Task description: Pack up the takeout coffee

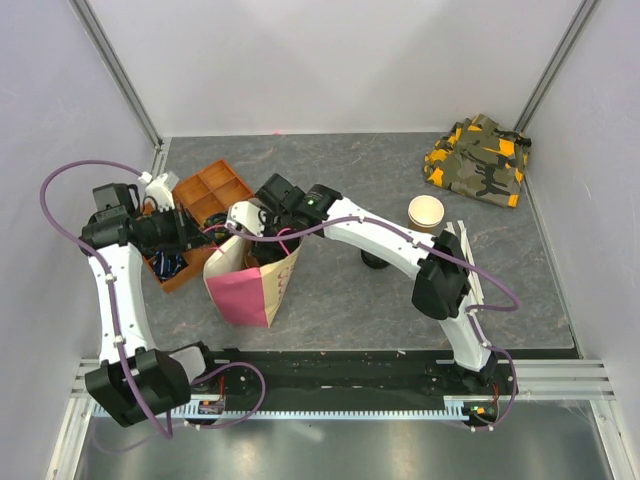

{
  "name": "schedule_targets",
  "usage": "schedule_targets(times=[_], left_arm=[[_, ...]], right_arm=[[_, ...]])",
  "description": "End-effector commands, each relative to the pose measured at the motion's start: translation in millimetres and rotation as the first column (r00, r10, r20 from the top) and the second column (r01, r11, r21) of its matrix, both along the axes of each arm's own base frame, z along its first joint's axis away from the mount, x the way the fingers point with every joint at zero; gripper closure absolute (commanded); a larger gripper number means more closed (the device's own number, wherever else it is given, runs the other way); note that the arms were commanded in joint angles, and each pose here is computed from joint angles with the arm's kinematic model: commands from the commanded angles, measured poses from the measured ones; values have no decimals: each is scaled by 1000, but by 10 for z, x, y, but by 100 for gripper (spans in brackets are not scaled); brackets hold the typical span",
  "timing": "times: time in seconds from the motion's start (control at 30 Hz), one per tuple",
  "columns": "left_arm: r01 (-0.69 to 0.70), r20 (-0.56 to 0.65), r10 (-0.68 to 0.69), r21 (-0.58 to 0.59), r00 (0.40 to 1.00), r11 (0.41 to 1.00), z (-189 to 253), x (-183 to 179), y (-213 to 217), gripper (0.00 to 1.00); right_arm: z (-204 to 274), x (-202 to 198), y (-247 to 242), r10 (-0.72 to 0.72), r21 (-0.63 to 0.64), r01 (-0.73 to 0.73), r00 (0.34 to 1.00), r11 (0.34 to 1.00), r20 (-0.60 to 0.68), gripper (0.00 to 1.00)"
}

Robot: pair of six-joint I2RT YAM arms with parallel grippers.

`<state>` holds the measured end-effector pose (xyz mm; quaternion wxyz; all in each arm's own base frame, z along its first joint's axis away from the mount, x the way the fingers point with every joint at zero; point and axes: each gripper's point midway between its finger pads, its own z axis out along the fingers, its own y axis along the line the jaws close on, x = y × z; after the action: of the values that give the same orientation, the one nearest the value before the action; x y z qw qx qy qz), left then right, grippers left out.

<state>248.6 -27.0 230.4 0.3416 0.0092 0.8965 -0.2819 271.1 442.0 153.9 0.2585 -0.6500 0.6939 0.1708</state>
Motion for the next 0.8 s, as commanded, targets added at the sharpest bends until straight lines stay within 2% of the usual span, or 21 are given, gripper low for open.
schedule_targets(times=[0.0,0.2,0.47,0.63,0.77], left_arm=[[-26,-92,38,128,995,991,-317,-33,187,98],[-73,-132,98,182,986,981,-413,-10,317,98],[-182,-102,220,292,970,939,-268,127,600,98],[-227,44,224,287,974,931,78,205,596,98],[-276,85,262,292,961,916,249,240,670,98]], right_arm=[[-169,-91,-42,-3,-49,1,999,999,-32,80],[-234,-98,-89,1,-62,-3,1000,998,-25,80],[-285,-72,-128,13,-87,-13,1000,996,-3,81],[-285,-74,-157,24,-98,-23,1000,995,4,83],[-280,-76,-198,30,-109,-28,999,994,13,83]])
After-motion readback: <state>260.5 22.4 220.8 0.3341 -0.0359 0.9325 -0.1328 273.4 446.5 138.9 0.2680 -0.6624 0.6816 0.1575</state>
